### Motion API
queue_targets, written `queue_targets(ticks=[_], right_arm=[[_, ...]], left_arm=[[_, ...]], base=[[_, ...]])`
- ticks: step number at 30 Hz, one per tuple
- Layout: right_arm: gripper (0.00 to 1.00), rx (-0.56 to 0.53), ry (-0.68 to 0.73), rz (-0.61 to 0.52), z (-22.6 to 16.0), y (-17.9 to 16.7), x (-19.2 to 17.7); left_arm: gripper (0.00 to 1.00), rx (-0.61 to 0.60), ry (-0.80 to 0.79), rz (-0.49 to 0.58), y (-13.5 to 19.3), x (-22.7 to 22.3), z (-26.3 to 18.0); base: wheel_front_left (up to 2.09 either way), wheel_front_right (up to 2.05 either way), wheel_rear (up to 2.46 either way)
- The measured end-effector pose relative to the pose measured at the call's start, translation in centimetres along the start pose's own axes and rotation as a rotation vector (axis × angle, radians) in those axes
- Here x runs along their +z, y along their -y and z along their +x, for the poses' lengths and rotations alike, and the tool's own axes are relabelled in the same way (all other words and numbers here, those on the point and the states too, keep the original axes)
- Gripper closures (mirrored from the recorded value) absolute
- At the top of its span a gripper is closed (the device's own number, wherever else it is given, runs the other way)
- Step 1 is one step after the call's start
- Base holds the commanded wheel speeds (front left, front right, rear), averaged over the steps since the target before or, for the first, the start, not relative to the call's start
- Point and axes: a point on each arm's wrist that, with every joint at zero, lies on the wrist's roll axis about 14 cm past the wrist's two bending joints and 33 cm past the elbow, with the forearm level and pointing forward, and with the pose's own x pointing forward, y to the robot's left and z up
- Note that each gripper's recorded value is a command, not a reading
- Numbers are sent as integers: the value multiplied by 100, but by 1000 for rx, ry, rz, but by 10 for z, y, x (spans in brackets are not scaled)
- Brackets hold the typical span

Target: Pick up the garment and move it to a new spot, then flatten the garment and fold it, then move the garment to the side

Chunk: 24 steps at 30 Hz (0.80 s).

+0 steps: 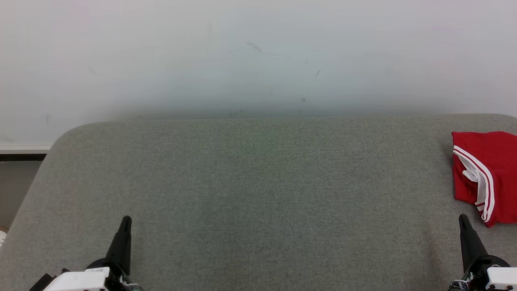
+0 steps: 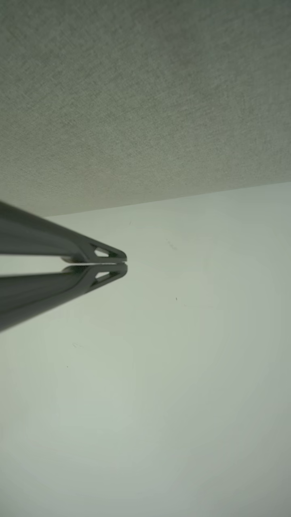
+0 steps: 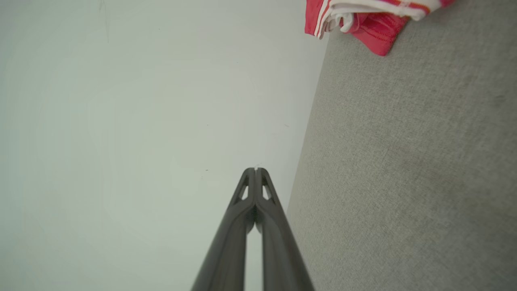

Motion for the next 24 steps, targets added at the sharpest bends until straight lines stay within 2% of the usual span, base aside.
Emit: queue_targets(ticks=[24], right_arm=[[100,0,0,0,0,0,0]], left_arm=[[100,0,1,-1,0,0,0]], base=[[0,0,0]])
